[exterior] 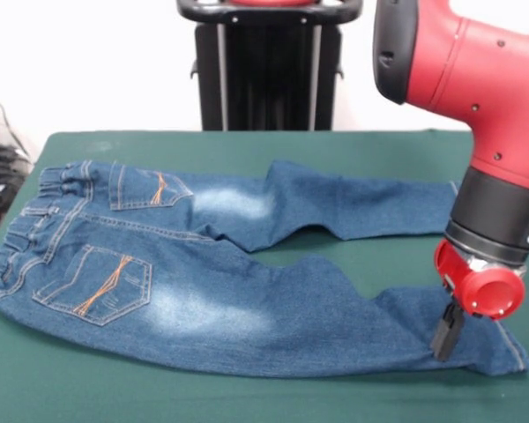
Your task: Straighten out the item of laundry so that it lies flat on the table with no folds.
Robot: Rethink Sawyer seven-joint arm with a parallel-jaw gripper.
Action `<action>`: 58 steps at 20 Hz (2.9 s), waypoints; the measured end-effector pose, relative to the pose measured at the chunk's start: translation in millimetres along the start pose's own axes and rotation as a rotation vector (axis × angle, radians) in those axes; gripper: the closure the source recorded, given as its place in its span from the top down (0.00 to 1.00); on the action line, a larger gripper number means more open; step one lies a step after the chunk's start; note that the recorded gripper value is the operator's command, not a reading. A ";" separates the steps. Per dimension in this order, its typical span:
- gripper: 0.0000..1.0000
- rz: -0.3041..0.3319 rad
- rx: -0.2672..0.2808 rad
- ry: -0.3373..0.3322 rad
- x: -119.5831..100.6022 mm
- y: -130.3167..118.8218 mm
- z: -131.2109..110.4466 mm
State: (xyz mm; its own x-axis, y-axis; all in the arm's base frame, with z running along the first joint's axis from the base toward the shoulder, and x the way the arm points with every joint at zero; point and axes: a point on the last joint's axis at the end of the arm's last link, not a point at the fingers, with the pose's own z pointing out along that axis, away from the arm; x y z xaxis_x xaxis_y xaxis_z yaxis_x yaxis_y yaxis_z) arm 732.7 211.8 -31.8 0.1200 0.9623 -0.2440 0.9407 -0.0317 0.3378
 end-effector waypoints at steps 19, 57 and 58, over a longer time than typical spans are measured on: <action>0.00 0.061 0.023 0.009 -23.7 6.8 -31.5; 1.00 0.037 0.055 -0.015 -39.8 41.5 -46.7; 1.00 0.027 0.062 -0.020 -37.2 42.5 -41.8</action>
State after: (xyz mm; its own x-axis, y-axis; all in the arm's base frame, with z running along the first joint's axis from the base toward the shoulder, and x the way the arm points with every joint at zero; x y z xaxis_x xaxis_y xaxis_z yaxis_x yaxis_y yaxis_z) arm 754.9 186.0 29.6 0.1515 0.9553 -0.2539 0.9547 -0.0749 0.2880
